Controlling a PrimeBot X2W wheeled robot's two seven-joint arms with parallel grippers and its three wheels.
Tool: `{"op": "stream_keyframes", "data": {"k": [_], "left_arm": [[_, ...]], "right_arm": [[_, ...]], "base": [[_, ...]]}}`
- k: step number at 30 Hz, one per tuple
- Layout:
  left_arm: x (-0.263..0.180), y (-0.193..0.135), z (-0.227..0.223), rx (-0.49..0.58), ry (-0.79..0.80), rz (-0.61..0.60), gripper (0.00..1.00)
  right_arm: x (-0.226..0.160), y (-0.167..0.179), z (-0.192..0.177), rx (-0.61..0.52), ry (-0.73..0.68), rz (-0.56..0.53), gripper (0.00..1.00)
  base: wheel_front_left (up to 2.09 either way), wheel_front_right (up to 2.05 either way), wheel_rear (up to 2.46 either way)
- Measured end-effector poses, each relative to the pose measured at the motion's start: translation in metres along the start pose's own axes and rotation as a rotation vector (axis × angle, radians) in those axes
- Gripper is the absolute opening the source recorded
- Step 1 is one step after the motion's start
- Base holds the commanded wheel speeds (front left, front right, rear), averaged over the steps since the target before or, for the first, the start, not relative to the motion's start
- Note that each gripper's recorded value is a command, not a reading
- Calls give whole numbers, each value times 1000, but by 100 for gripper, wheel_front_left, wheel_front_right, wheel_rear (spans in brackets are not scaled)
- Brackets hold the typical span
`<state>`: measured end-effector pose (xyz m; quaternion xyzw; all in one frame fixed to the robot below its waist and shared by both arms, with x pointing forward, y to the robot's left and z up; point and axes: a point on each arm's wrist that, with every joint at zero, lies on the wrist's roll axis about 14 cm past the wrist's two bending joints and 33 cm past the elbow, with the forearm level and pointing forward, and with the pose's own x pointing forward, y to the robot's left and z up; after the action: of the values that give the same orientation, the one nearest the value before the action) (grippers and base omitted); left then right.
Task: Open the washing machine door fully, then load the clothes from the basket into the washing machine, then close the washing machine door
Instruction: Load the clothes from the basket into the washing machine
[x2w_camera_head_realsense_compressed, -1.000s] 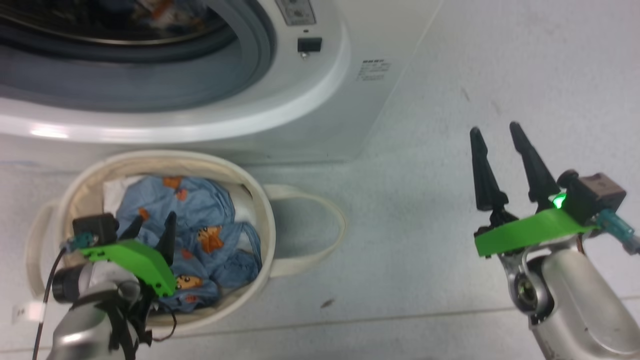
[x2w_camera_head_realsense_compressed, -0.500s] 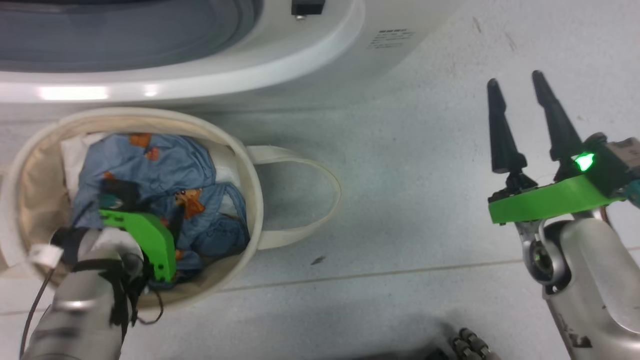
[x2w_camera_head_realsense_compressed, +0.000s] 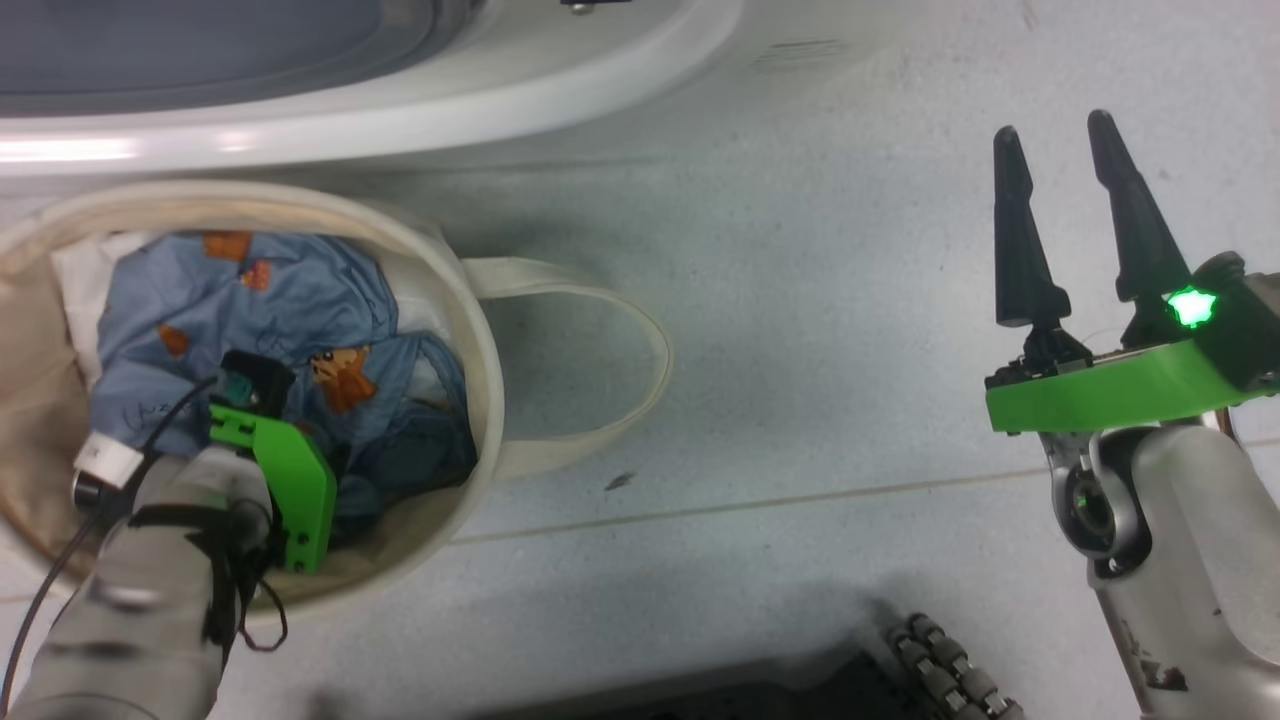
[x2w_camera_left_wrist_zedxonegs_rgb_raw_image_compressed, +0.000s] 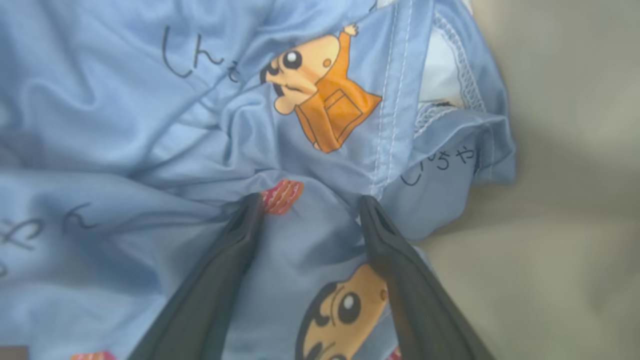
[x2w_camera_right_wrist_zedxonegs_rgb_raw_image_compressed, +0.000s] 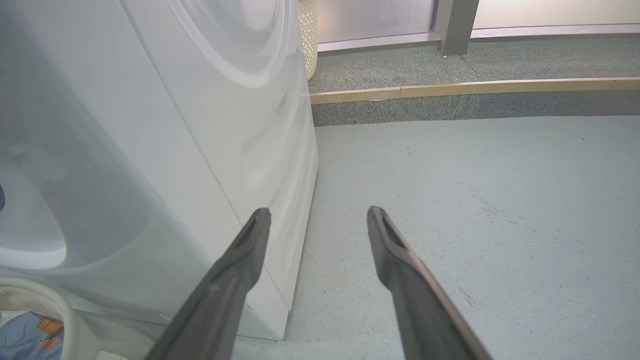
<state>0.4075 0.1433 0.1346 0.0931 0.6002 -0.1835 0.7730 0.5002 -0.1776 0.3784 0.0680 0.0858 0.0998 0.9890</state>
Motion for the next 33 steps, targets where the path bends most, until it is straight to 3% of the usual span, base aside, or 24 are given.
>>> {"op": "stream_keyframes", "data": {"k": [15, 16, 17, 23, 33], "left_arm": [[23, -3, -21, 4, 167, -7, 99], [24, -1, -20, 2, 166, 5, 43], [24, 0, -19, 2, 164, 13, 0], [23, 2, -10, -8, 129, 23, 0], [-3, -2, 42, -80, -145, 13, 0]], "right_arm": [[3, -7, -21, 3, 38, -20, 100], [3, -7, -21, 3, 37, -20, 100], [3, -7, -21, 3, 36, -21, 100], [3, -6, -19, 4, 32, -20, 100], [1, 0, 2, 13, -11, -10, 100]], "base": [[0, 0, 0], [0, 0, 0], [0, 0, 0], [0, 0, 0], [0, 0, 0]]}}
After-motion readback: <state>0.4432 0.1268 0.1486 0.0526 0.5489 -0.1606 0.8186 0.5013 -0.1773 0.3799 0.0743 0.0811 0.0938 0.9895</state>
